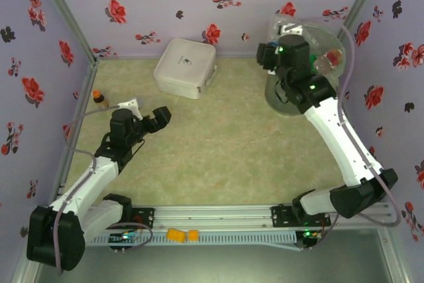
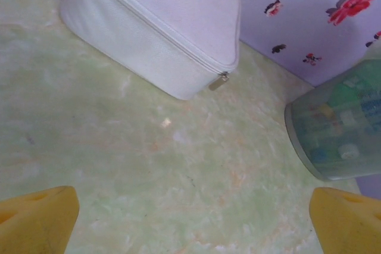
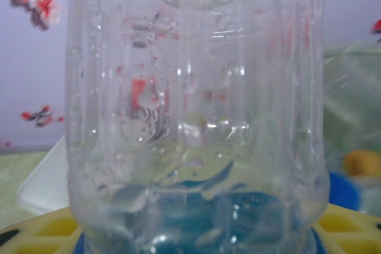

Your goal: Put the plastic bottles in the bin

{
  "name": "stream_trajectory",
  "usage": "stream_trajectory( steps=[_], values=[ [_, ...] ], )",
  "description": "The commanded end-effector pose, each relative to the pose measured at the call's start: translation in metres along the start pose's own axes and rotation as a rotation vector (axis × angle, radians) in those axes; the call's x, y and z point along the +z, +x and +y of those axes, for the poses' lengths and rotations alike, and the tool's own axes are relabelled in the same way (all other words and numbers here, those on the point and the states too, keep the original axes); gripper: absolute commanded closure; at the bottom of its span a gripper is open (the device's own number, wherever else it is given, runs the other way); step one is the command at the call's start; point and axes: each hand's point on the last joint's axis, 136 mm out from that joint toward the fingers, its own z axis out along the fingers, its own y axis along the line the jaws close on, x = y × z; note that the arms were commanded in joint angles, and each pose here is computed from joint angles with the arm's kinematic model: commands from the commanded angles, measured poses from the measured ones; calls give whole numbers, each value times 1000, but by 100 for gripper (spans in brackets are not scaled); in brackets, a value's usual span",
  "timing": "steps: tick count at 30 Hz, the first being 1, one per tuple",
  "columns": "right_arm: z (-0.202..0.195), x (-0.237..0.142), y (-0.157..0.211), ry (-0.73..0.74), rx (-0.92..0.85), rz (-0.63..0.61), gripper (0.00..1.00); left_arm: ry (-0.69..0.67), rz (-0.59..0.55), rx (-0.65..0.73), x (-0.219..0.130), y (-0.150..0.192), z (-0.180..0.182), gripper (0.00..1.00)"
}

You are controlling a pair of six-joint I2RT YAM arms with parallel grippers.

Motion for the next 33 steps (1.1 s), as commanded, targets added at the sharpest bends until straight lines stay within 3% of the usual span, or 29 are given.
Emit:
stream_trajectory(
  steps=[1, 10, 17, 19, 22, 25, 33],
  values=[
    [-31, 11, -12, 75, -15, 10, 52, 75, -16, 68, 6, -13, -29, 0],
    [-94, 68, 3, 194, 40, 157, 51, 101, 74, 115, 27, 8, -49, 0],
    [-112, 98, 24, 216, 80, 263, 46, 80, 106, 131, 28, 17, -44, 0],
    [-112, 98, 26, 216, 91, 271, 34, 68, 110, 134, 28, 18, -42, 0],
    [-114, 91, 21, 231, 103, 249, 26, 60, 115, 135, 29, 19, -40, 0],
    [-116, 82, 9, 241, 106, 212, 11, 58, 117, 137, 30, 20, -39, 0],
    [-112, 48, -26, 219, 115, 106, 6, 42, 96, 139, 30, 15, -37, 0]
  ],
)
